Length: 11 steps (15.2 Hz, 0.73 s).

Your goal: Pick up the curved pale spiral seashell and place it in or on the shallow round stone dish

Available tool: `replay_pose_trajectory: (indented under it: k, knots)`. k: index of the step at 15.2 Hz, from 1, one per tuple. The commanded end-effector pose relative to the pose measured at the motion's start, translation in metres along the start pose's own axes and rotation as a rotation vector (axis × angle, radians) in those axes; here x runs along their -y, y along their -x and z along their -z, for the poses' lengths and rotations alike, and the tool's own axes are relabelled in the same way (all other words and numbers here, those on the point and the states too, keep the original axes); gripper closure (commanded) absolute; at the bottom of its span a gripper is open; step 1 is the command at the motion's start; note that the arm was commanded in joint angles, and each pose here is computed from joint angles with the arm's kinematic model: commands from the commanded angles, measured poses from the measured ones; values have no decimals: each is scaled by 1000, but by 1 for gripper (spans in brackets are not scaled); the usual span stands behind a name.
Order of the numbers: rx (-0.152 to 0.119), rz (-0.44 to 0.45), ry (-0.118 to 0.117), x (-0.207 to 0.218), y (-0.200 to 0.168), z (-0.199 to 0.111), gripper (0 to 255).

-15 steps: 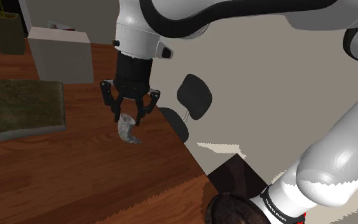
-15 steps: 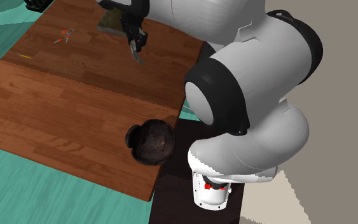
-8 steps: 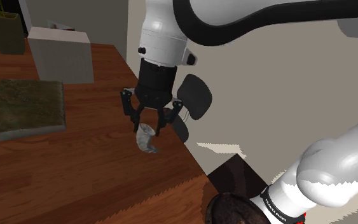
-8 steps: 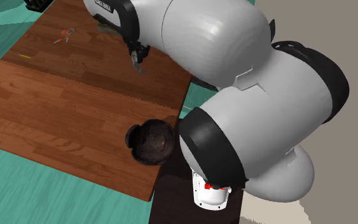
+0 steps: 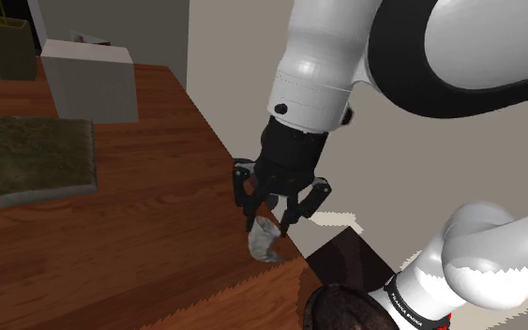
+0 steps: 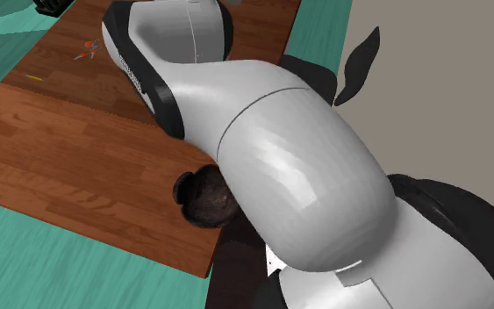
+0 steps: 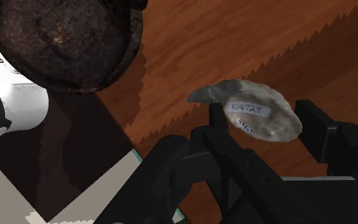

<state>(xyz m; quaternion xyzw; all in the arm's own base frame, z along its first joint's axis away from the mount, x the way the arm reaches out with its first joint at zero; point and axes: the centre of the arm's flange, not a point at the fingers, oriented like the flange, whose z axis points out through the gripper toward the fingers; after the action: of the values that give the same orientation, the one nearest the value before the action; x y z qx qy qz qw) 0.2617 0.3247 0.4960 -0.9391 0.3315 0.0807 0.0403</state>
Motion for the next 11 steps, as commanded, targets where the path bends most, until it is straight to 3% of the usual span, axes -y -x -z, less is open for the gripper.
replay_pose_trajectory:
  k: [1,11]
  knots:
    - [2,0,-2,-26,15,-4,255]
    - [2,0,-2,-138,85,-14,255]
